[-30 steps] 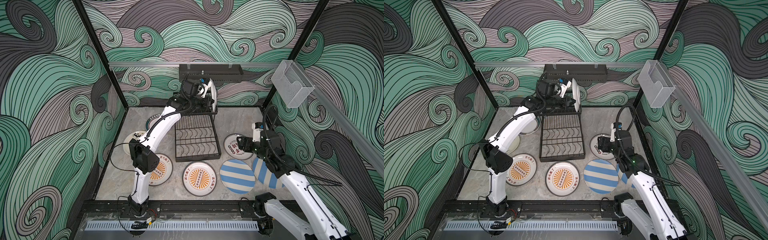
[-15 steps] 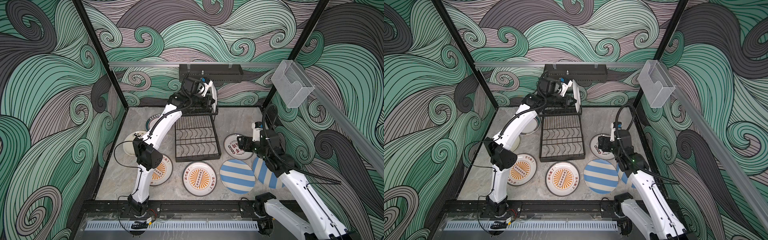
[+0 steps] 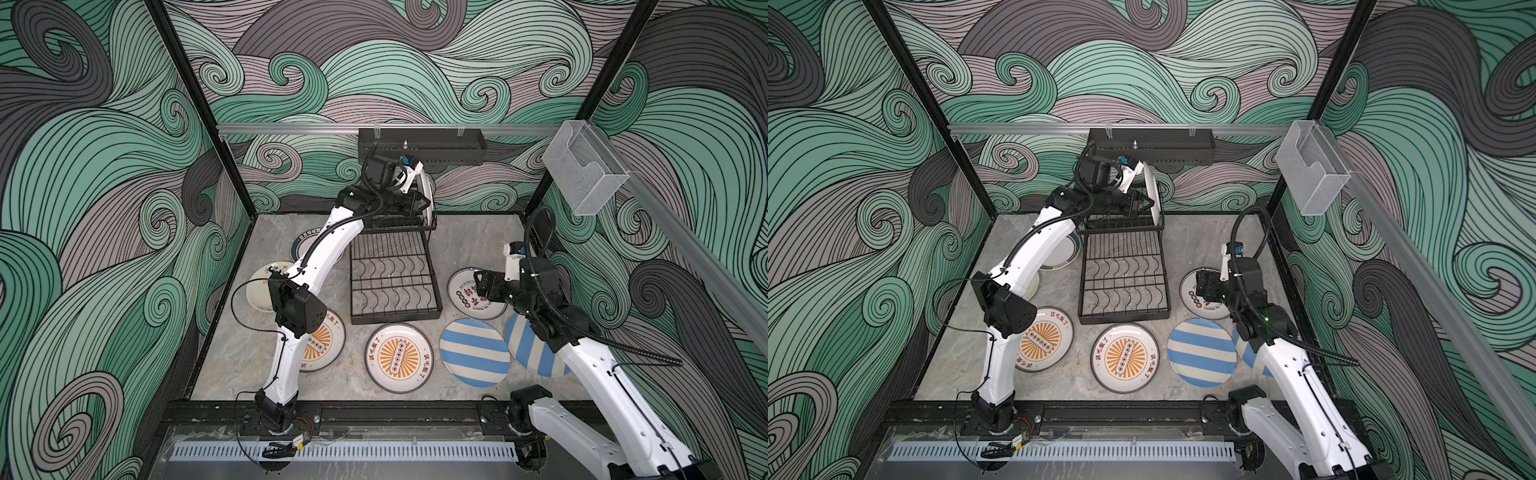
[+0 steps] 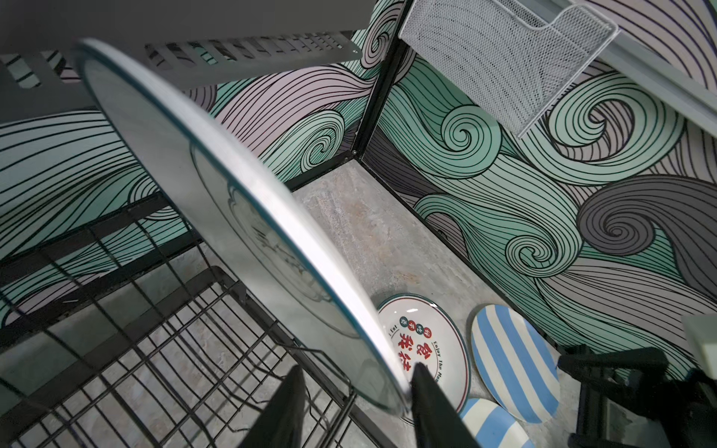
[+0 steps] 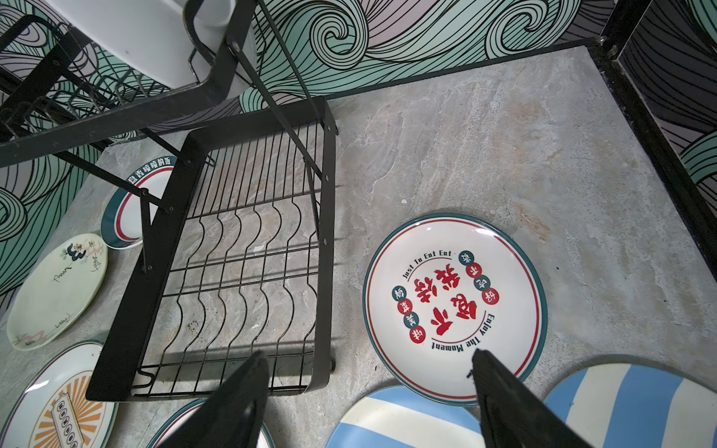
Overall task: Load plates into a dish rack
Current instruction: Place the plate on the dish rack, then pick up the plate from the middle-right of the table.
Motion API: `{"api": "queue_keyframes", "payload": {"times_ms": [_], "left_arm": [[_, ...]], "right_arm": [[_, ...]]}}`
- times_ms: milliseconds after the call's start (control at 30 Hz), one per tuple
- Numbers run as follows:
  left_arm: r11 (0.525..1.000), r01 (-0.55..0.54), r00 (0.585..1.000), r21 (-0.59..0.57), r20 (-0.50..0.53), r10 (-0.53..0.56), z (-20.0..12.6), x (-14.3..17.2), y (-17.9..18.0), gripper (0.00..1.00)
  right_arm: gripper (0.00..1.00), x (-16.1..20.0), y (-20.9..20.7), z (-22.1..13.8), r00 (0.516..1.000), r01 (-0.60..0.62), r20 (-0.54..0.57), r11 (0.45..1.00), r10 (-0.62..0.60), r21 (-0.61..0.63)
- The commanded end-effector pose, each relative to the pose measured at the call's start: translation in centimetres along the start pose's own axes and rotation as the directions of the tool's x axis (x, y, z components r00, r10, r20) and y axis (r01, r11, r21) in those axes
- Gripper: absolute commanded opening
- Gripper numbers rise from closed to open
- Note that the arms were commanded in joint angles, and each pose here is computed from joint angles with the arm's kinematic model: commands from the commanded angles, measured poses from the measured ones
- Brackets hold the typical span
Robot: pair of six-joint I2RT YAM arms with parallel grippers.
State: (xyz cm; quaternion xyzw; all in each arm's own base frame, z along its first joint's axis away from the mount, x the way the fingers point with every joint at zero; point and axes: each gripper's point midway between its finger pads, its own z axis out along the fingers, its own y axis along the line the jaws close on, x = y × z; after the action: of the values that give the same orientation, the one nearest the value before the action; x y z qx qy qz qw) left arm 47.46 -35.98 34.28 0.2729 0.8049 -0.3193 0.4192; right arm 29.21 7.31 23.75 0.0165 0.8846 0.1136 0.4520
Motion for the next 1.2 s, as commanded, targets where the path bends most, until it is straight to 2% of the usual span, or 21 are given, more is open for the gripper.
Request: {"api": "queue_keyframes", "payload": {"times_ms": [0, 67, 133, 167, 233, 267, 400, 567, 700, 833, 900, 1033, 1167], "left_arm": [[0.999, -0.012, 1.000, -0.052, 0.010, 0.012, 0.0, -0.4, 1.8, 0.50], [0.998, -0.020, 1.000, -0.054, 0.019, 0.021, -0.5, -0.8, 1.6, 0.55], [0.997, -0.026, 0.999, -0.067, 0.030, 0.028, -1.3, -1.3, 1.5, 0.65], [0.997, -0.028, 0.999, -0.077, 0.035, 0.031, -1.9, -1.6, 1.4, 0.71], [0.994, -0.033, 0.998, -0.104, 0.045, 0.038, -3.1, -2.1, 1.4, 0.92], [0.992, -0.031, 0.998, -0.119, 0.049, 0.037, -3.8, -2.4, 1.4, 0.98], [0.984, -0.015, 0.998, -0.176, 0.063, 0.027, -7.3, -3.1, 2.0, 0.98], [0.976, 0.039, 0.997, -0.214, 0.067, -0.025, -11.1, -2.1, 3.5, 0.99], [0.958, 0.108, 0.994, -0.265, 0.058, -0.096, -13.7, 1.2, 6.1, 0.99], [0.909, 0.273, 0.960, -0.317, 0.155, -0.234, -16.4, 4.0, 10.7, 0.99], [0.902, 0.297, 0.952, -0.312, 0.163, -0.258, -17.3, 5.2, 11.4, 0.99], [0.855, 0.325, 0.945, -0.404, 0.167, -0.281, -18.8, 8.7, 13.2, 0.99], [0.843, 0.365, 0.930, -0.394, 0.188, -0.315, -19.3, 11.6, 12.9, 0.99]], "right_arm": [[0.83, -1.4, 0.0, -0.6, 0.999, 0.027, 0.033, 0.999, -0.028, 0.020], [0.84, -1.7, -0.3, -0.7, 0.998, 0.040, 0.036, 0.998, -0.041, 0.041], [0.85, -2.0, -0.4, -0.7, 0.998, 0.050, 0.034, 0.997, -0.052, 0.054], [0.86, -2.3, -0.4, -0.7, 0.998, 0.053, 0.035, 0.997, -0.055, 0.055], [0.88, -2.5, -0.4, -0.4, 0.998, 0.051, 0.022, 0.997, -0.053, 0.051], [0.89, -2.7, -0.5, -0.2, 0.999, 0.049, 0.012, 0.997, -0.050, 0.054], [0.90, -3.0, -2.0, 0.7, 0.999, 0.008, -0.041, 0.998, -0.006, 0.055], [0.90, -3.2, -5.3, 1.7, 0.987, -0.138, -0.075, 0.990, 0.140, 0.029], [0.89, -2.3, -8.0, 2.7, 0.959, -0.258, -0.117, 0.966, 0.257, 0.012], [0.87, -0.3, -9.8, 4.8, 0.920, -0.355, -0.168, 0.934, 0.355, 0.028], [0.86, 1.0, -10.4, 6.0, 0.900, -0.383, -0.208, 0.923, 0.384, 0.045], [0.84, 3.4, -11.9, 7.4, 0.862, -0.444, -0.233, 0.892, 0.451, 0.083], [0.84, 5.2, -12.7, 8.1, 0.837, -0.475, -0.251, 0.873, 0.486, 0.108]]}}
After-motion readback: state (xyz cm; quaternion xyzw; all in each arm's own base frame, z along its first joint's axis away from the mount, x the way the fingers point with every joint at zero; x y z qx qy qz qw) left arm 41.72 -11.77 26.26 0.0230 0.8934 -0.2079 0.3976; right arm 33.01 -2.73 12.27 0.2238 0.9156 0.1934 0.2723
